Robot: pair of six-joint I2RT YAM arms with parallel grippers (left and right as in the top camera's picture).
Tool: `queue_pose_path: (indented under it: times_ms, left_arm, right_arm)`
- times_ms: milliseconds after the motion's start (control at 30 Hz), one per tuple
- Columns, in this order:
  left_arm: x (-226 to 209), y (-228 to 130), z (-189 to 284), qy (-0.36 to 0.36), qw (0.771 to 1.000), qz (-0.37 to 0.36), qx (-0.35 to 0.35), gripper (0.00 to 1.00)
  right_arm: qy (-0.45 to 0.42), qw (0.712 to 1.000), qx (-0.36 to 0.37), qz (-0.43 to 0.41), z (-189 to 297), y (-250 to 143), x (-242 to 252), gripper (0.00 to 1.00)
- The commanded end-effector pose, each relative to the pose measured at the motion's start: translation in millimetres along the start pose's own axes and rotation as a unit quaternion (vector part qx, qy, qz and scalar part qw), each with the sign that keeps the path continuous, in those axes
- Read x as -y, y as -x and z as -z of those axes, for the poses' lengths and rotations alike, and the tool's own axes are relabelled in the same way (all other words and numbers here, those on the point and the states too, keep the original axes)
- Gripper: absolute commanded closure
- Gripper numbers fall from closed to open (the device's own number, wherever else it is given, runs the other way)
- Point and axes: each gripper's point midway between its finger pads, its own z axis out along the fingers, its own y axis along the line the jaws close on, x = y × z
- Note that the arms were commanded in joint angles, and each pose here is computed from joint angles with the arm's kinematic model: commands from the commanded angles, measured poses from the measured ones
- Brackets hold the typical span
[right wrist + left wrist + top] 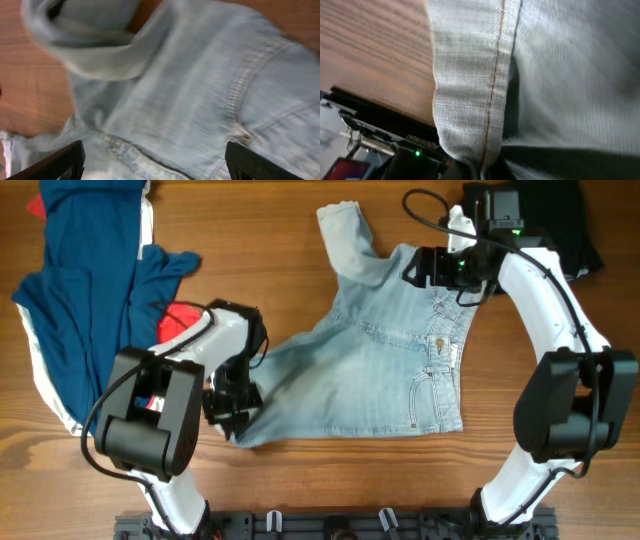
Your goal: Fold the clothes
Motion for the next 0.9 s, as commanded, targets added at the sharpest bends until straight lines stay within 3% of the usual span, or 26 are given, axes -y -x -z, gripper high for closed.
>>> queue_pose_path:
  times_ms: [0, 233, 300, 367, 400, 500, 667, 867]
  left_arm:
    - [-15, 2, -20, 0.023, 0.999, 0.048, -0.008, 0.96]
    - [-34, 19, -15, 0.013, 0.991, 0.129, 0.014, 0.96]
    - [-39, 29, -15, 0.007, 0.989, 0.142, 0.028, 0.57]
    - [-41, 34, -15, -0.001, 0.988, 0.151, 0.031, 0.28]
    - [-42, 38, -15, -0.007, 0.987, 0.156, 0.034, 0.16]
    - [-43, 47, -10, -0.022, 0.986, 0.157, 0.044, 0.0]
    - [-41, 73, 30, -0.059, 0.982, 0.144, 0.105, 0.0]
    - [-17, 111, 105, -0.123, 0.96, 0.045, 0.247, 0.0]
  right_arm:
    - [-0.019, 0.999, 0.016, -0.034, 22, 7, 18, 0.09]
    - [-0.027, 0.998, -0.006, -0.062, 28, -6, 35, 0.09]
    - [-0.027, 0.998, -0.002, -0.06, 28, -4, 35, 0.08]
    - [-0.026, 0.998, 0.003, -0.058, 28, -2, 35, 0.08]
    - [-0.026, 0.998, 0.007, -0.055, 28, 0, 35, 0.08]
    - [-0.008, 0.999, 0.018, -0.034, 28, 6, 29, 0.08]
    - [-0.003, 1.0, 0.029, -0.012, 27, 12, 25, 0.08]
    - [0.013, 0.999, 0.039, 0.025, 25, 18, 12, 0.09]
